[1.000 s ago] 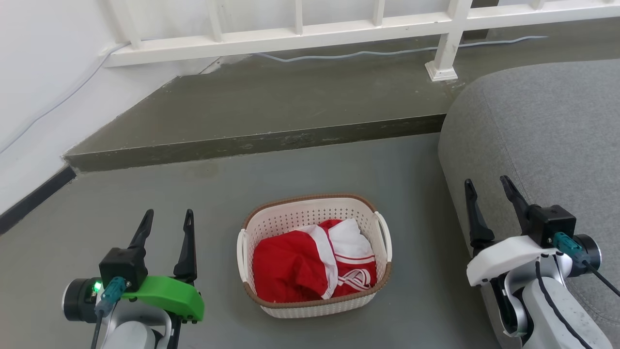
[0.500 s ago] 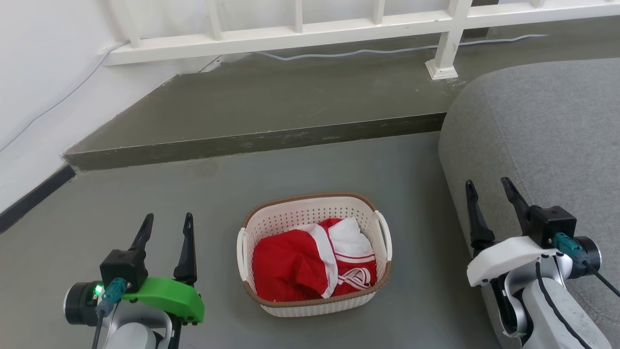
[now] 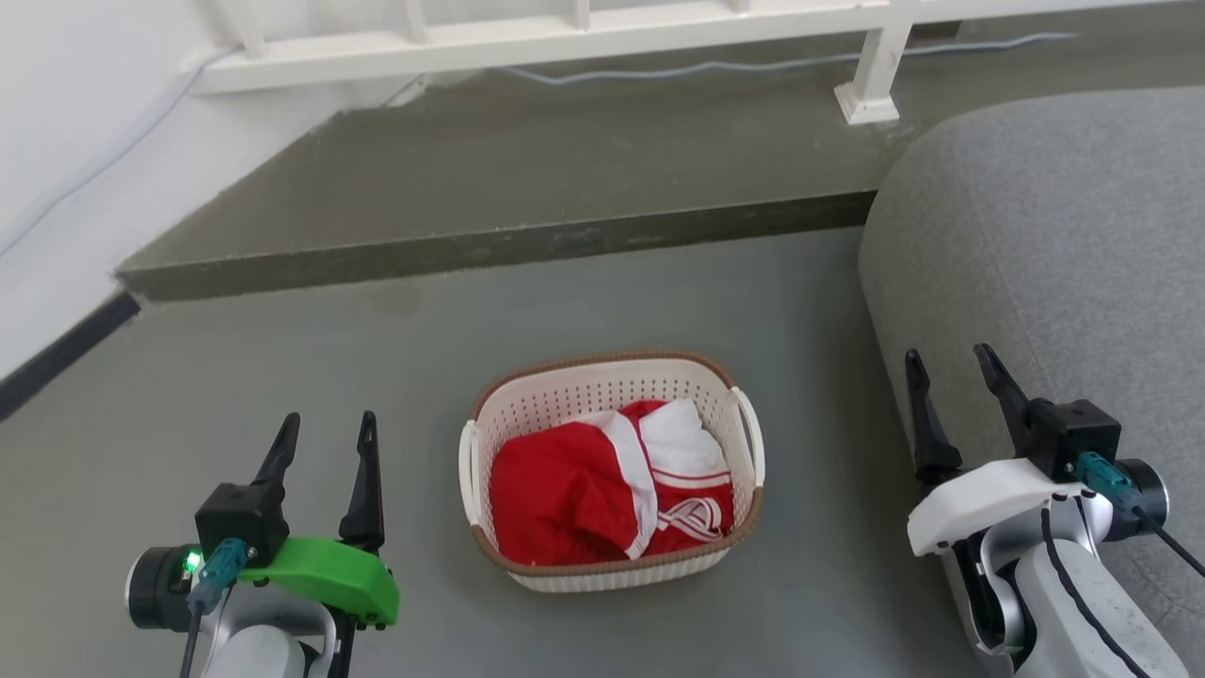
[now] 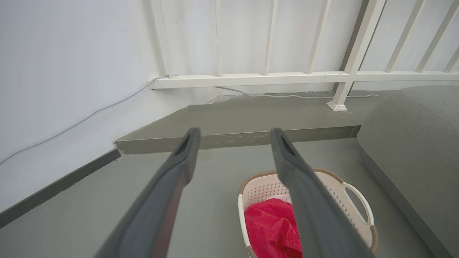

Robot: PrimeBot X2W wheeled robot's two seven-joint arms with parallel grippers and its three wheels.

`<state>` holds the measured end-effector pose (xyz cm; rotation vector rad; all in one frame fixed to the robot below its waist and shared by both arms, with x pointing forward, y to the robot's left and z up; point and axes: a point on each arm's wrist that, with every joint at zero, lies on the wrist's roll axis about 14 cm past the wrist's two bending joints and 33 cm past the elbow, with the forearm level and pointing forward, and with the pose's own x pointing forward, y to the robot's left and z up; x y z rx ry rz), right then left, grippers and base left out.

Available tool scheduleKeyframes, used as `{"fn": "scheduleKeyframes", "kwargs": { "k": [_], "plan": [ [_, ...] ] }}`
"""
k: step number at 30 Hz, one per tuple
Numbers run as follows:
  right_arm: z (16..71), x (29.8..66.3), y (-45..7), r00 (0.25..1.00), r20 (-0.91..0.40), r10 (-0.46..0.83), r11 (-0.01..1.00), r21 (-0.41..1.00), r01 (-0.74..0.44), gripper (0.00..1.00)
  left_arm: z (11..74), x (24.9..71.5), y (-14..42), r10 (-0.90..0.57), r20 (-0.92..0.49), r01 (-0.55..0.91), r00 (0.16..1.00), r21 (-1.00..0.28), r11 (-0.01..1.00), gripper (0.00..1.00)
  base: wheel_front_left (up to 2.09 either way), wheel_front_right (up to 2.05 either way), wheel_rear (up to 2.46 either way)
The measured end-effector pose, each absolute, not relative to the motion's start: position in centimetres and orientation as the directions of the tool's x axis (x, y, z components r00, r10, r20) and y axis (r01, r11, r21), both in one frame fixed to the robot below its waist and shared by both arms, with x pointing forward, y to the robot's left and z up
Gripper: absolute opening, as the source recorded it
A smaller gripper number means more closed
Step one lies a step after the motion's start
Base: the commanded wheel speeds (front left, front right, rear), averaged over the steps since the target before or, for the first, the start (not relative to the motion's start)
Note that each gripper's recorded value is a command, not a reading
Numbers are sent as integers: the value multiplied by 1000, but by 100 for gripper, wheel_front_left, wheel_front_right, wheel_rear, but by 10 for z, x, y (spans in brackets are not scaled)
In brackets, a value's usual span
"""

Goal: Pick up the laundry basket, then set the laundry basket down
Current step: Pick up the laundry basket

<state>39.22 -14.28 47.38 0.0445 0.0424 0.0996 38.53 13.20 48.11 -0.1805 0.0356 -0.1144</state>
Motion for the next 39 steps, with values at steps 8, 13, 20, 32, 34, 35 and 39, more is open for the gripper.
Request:
{"fn": "scheduleKeyframes", "kwargs": {
  "k": [8, 13, 20, 32, 34, 35, 39],
  "plan": [
    [455, 397, -140, 990, -91, 104, 993, 57, -99, 100, 468, 393, 130, -119, -61, 105, 991, -194, 975, 100, 0, 0, 0],
    [442, 404, -137, 986, -122, 113, 993, 55, -107, 100, 462, 405, 129, -120, -70, 104, 990, -203, 974, 100, 0, 0, 0],
    [425, 417, -130, 979, -160, 127, 991, 64, -118, 100, 444, 418, 126, -124, -114, 96, 986, -220, 971, 100, 0, 0, 0],
    [389, 435, -121, 962, -231, 144, 988, 78, -130, 100, 409, 440, 124, -135, -185, 88, 973, -242, 966, 100, 0, 0, 0],
    [382, 438, -120, 959, -244, 145, 988, 80, -129, 100, 401, 444, 123, -138, -198, 87, 971, -245, 966, 100, 0, 0, 0],
    [379, 440, -120, 957, -250, 145, 988, 82, -129, 100, 398, 447, 122, -141, -203, 89, 969, -248, 965, 100, 0, 0, 0],
    [366, 448, -118, 952, -269, 147, 988, 87, -128, 100, 384, 455, 120, -147, -226, 88, 963, -252, 964, 100, 0, 0, 0]
  ]
}}
